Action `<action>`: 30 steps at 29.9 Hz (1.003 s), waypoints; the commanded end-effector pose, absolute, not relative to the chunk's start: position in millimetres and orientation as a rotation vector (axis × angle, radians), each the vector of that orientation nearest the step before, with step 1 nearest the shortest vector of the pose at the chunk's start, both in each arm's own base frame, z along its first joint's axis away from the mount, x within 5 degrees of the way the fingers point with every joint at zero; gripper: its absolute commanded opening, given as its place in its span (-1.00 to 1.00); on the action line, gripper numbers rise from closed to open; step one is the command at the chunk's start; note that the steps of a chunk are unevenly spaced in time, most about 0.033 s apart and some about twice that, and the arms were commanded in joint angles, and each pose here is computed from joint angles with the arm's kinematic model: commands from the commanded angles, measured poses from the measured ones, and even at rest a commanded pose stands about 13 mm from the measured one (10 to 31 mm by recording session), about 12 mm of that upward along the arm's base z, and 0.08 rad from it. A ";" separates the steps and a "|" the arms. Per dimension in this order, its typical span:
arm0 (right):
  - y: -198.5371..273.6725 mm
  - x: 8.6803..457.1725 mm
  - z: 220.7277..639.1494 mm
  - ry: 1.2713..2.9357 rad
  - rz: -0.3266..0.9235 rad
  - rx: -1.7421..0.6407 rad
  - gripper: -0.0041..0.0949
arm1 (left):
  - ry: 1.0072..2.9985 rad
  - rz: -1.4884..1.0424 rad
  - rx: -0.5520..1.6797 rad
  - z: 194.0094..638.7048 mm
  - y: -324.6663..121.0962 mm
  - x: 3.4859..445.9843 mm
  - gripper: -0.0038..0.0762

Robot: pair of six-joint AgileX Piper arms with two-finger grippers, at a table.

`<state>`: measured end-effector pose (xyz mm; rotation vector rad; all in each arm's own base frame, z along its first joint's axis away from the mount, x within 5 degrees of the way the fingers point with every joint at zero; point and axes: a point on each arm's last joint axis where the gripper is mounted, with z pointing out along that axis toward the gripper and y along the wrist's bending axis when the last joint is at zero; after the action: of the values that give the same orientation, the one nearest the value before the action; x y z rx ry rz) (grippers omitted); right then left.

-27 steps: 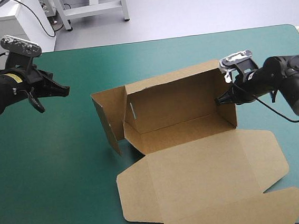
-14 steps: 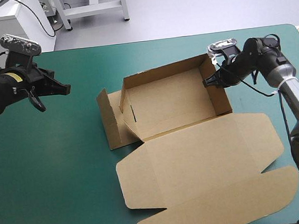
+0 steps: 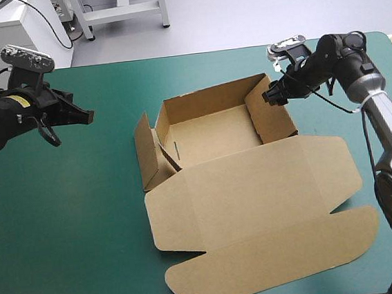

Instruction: Fold the box

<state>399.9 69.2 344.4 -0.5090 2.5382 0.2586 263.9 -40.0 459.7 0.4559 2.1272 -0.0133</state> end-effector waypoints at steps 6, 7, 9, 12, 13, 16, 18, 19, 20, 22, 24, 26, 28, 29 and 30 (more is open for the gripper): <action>67.0 379.0 396.2 2.484 0.259 -0.563 0.45 | 2.044 -0.017 0.428 477.2 -38.8 253.9 -0.89; 66.7 379.8 395.3 2.486 0.253 -0.563 0.45 | 2.044 -0.017 0.428 477.2 -38.8 253.9 -0.89; 67.0 384.1 389.1 2.502 0.252 -0.564 0.45 | 2.053 -0.018 0.430 474.4 -38.9 254.5 -0.89; 67.6 392.8 373.8 2.546 0.258 -0.553 0.45 | 2.062 -0.018 0.431 472.6 -39.1 256.0 -0.89; 67.5 395.9 368.0 2.563 0.253 -0.552 0.45 | 2.063 -0.019 0.431 472.2 -39.2 256.6 -0.89; 67.7 405.5 351.5 2.606 0.248 -0.547 0.45 | 2.063 -0.019 0.431 472.2 -39.2 256.6 -0.89; 69.3 411.7 339.6 2.635 0.255 -0.549 0.45 | 2.063 -0.019 0.431 472.1 -39.2 256.7 -0.89; 70.3 414.3 334.3 2.647 0.257 -0.551 0.45 | 2.063 -0.021 0.431 472.2 -39.3 256.7 -0.89; 71.6 417.2 328.1 2.662 0.261 -0.555 0.45 | 2.065 -0.023 0.431 471.7 -39.5 257.3 -0.89; 73.5 421.3 318.5 2.682 0.256 -0.570 0.45 | 2.066 -0.030 0.430 471.2 -40.0 257.9 -0.89; 74.0 425.0 310.1 2.701 0.259 -0.571 0.45 | 2.068 -0.030 0.431 470.7 -40.1 258.6 -0.89; 74.4 428.0 304.1 2.715 0.262 -0.570 0.44 | 2.068 -0.030 0.431 470.7 -40.1 258.6 -0.89; 74.4 428.9 302.5 2.718 0.262 -0.570 0.36 | 2.068 -0.030 0.431 470.7 -40.1 258.6 -0.89; 74.5 429.0 302.1 2.719 0.262 -0.570 0.28 | 2.068 -0.032 0.430 470.7 -40.2 258.6 -0.89; 74.5 429.0 302.1 2.719 0.262 -0.570 0.17 | 2.068 -0.033 0.430 470.7 -40.2 258.6 -0.89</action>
<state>437.4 74.3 269.0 -0.5642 2.7990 0.2703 264.4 -40.3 454.2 0.4643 2.1629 -0.0186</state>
